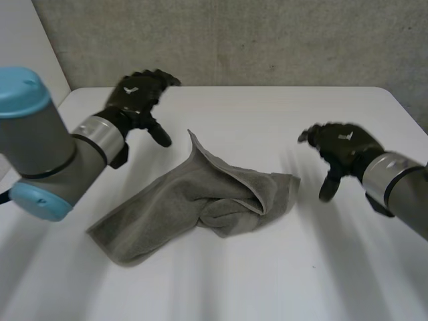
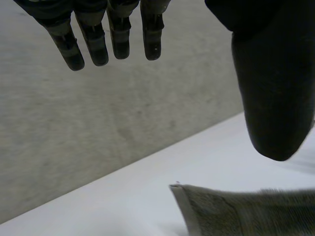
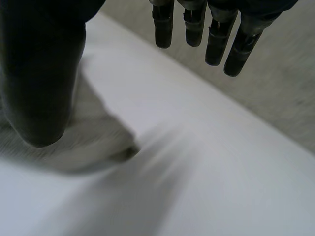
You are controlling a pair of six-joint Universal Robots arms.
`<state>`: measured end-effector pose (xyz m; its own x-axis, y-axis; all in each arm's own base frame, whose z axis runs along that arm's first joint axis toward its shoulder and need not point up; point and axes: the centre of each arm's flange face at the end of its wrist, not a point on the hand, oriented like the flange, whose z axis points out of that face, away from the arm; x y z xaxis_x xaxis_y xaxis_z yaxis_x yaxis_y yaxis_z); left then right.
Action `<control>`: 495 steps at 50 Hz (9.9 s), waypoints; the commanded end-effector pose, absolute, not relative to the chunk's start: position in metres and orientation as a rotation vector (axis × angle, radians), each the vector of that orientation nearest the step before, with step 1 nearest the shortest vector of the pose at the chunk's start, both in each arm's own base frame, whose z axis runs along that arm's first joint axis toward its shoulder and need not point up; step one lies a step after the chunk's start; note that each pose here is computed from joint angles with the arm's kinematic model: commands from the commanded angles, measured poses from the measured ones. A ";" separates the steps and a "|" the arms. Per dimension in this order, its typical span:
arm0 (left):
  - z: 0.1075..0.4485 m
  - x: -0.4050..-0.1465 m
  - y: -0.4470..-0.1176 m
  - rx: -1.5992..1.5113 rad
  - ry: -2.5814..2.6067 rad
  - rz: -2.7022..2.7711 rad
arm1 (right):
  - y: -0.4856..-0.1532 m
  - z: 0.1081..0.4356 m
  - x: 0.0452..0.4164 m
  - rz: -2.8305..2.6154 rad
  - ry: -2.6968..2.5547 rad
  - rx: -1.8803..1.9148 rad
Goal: Fold the towel.
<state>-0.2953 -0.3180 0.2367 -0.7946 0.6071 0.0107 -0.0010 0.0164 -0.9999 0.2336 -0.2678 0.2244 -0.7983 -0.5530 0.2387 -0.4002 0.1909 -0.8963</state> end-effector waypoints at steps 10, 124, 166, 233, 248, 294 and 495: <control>0.169 -0.354 -0.340 -0.990 -1.685 1.823 | -0.277 0.147 0.248 -1.568 2.225 -0.996; 0.176 -0.228 -0.256 -0.790 -2.193 1.641 | -0.276 0.141 0.226 -2.007 2.112 -0.946; 0.174 -0.224 -0.258 -0.778 -2.205 1.641 | -0.286 0.138 0.217 -1.812 2.134 -0.828; 0.360 -0.237 -0.375 -0.748 -1.267 2.522 | -0.370 0.357 0.234 -2.212 1.659 -0.762; 0.238 -0.179 -0.319 -0.665 -1.913 2.088 | -0.309 0.258 0.199 -1.845 2.022 -0.841; 0.292 -0.182 -0.321 -0.412 -1.972 1.897 | -0.316 0.325 0.197 -1.902 1.909 -0.740; 0.135 -0.210 -0.415 -0.926 -2.079 1.916 | -0.403 0.170 0.197 -1.973 2.062 -1.183</control>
